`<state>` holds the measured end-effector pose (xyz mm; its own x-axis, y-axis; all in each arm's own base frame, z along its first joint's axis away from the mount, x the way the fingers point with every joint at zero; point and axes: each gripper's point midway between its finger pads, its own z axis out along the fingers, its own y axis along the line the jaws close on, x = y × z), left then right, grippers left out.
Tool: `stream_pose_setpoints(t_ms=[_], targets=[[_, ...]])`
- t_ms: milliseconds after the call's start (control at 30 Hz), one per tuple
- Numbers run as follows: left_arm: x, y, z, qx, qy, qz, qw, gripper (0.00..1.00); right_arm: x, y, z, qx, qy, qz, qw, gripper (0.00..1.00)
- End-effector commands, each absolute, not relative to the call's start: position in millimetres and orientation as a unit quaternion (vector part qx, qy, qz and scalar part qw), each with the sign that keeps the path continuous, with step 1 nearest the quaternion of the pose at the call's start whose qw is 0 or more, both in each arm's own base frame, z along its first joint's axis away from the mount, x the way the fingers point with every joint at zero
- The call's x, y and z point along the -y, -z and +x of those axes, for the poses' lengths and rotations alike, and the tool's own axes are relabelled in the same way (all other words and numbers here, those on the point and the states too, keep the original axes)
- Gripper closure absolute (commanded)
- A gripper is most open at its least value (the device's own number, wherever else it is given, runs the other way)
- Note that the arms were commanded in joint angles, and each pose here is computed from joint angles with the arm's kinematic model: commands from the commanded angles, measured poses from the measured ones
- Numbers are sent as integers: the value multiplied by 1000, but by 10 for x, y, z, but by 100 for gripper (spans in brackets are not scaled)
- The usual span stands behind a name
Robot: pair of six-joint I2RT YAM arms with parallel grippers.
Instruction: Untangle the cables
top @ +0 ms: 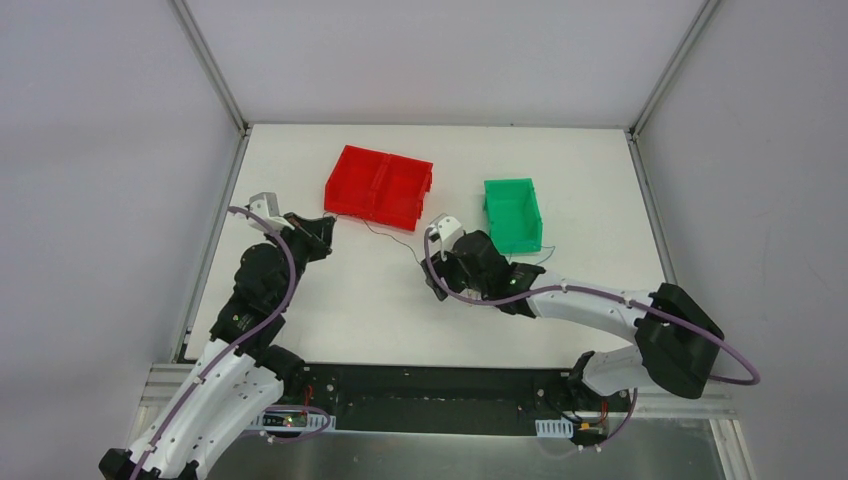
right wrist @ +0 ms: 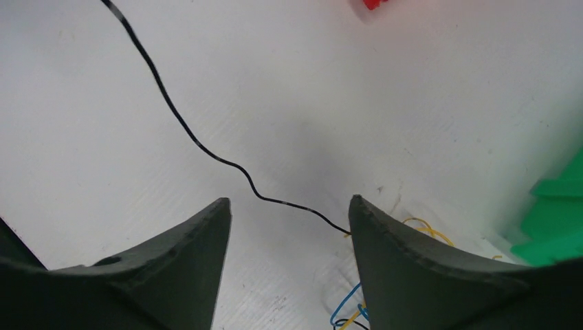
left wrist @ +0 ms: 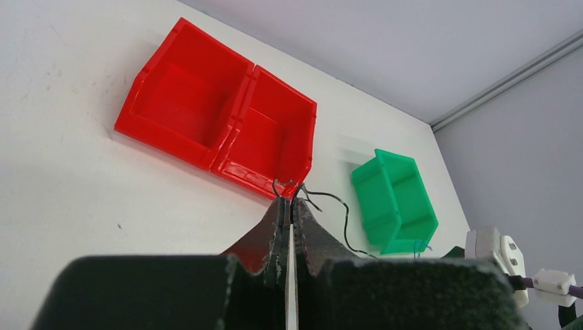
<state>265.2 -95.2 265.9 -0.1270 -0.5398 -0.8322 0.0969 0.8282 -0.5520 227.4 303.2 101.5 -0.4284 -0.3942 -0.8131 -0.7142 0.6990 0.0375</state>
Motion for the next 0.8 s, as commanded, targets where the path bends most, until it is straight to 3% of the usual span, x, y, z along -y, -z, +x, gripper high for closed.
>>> stream_pose_setpoints(t_ms=[0, 200, 233, 400, 467, 567, 667, 767], targets=[[990, -2766, 2679, -694, 265, -157, 651, 100, -3310, -1344, 2394, -789, -210, -342, 466, 38], [1156, -2650, 2767, -706, 290, -151, 629, 100, -3373, -1528, 2289, -777, -242, -332, 476, 95], [1189, -2636, 2780, -710, 293, -147, 623, 100, -3366, -1589, 2265, -776, -252, -324, 480, 100], [1300, -2535, 2858, -729, 296, -137, 601, 98, -3231, -1924, 2197, -753, -292, -277, 520, 100], [1391, -2511, 2874, -737, 307, -123, 590, 82, -3144, -2067, 2186, -744, -303, -254, 539, 100], [1625, -2525, 2865, -745, 340, -72, 570, 45, -3016, -2216, 2177, -735, -312, -224, 559, 100], [1871, -2570, 2844, -745, 381, -22, 547, 30, -2924, -2338, 2156, -727, -324, -202, 570, 100], [2143, -2635, 2777, -729, 434, 43, 528, 24, -2850, -2421, 2135, -723, -336, -180, 576, 100]])
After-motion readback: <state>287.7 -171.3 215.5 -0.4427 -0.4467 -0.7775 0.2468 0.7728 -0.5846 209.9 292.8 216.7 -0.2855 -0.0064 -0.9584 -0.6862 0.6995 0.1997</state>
